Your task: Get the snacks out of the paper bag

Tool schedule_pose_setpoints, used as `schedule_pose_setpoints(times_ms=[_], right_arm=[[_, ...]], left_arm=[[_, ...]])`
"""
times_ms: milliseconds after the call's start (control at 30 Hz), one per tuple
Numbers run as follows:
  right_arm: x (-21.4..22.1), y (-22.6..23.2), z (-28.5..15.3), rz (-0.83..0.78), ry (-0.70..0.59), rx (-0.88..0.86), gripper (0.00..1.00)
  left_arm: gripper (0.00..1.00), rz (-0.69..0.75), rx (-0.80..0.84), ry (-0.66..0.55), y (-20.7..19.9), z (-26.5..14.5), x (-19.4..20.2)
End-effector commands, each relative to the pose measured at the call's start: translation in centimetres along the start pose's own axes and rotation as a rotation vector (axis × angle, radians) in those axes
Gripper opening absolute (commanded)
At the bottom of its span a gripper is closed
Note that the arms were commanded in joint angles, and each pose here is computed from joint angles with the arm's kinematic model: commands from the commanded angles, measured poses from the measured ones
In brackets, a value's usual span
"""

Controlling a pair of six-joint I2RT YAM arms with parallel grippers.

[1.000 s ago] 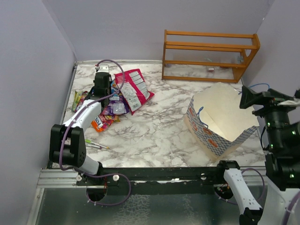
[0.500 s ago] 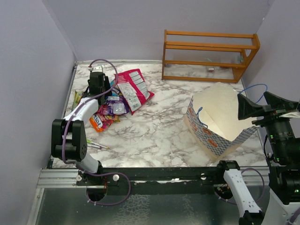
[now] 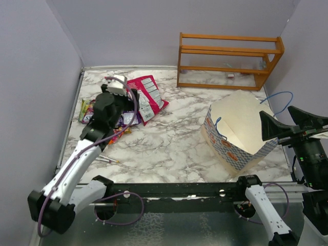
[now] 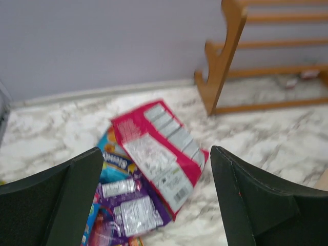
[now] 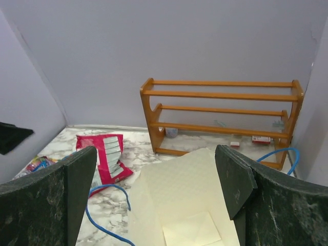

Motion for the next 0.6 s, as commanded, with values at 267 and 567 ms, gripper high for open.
schedule_pose_setpoints(times_ms=[267, 567], right_arm=[[-2.8, 0.0, -3.0, -0.04, -0.13, 0.015, 0.99], [-2.7, -0.5, -2.4, -0.058, -0.106, 0.052, 0.99]], left_arm=[[0.92, -0.094, 0.111, -0.655, 3.0, -16.2, -17.8], [0.94, -0.08, 0.077, -0.729, 3.7, -18.5, -17.8]])
Point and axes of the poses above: each gripper's point midway between its finger pads, its own z axis out along the fingers, its own y axis along the line the jaws close on, x = y × z, the point moved 9 cm from there along -z, back along the fingers, and after that the axes turned 12 degrees about z, right-handed, at the moved point
